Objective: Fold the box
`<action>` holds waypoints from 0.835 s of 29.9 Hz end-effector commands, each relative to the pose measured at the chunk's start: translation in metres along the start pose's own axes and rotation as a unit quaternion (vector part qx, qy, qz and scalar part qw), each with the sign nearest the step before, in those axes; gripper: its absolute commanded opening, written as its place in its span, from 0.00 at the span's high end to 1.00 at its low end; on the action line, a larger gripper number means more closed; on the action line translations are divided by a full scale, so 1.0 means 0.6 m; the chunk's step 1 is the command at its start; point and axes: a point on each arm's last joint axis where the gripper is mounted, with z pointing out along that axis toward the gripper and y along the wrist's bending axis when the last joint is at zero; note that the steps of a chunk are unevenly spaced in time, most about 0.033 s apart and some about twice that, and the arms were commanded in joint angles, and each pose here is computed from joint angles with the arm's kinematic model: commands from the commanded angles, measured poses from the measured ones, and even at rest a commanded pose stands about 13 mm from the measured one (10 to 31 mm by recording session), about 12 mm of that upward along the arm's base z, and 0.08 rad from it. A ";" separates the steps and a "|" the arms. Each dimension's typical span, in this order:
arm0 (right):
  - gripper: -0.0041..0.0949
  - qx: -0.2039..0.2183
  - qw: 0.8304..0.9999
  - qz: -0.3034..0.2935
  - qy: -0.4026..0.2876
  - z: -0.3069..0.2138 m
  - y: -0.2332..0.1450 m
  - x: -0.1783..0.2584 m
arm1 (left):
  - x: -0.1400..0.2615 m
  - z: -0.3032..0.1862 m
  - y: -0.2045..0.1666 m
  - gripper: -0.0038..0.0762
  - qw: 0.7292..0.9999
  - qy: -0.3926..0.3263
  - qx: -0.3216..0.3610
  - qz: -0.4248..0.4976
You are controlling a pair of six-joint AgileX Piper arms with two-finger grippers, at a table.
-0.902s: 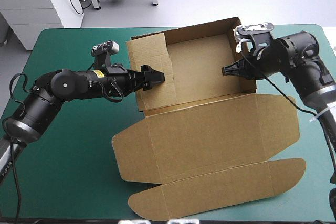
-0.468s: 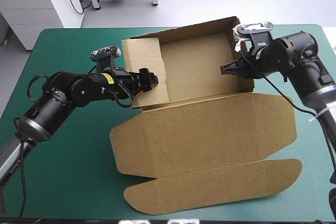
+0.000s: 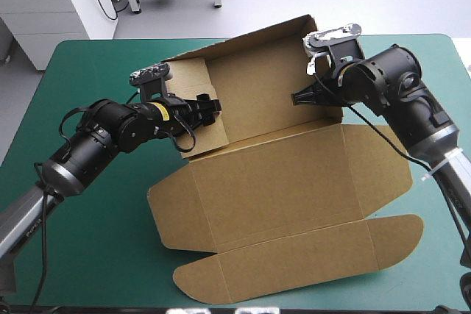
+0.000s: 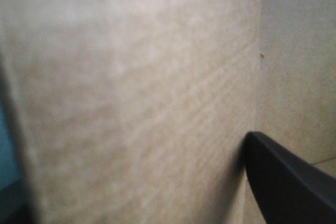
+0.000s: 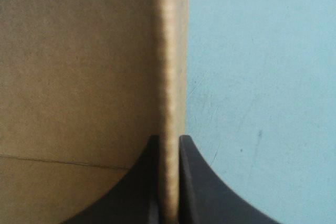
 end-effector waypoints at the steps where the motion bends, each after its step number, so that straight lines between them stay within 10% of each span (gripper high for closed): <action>1: 0.97 -0.009 0.995 0.008 -0.096 -0.068 -0.003 -0.030 | -0.019 -0.030 -0.018 0.25 0.998 -0.051 0.037 -0.014; 25: 0.97 0.051 0.994 -0.005 -0.093 -0.072 -0.021 -0.031 | -0.016 -0.045 -0.028 0.29 0.996 -0.050 0.064 -0.032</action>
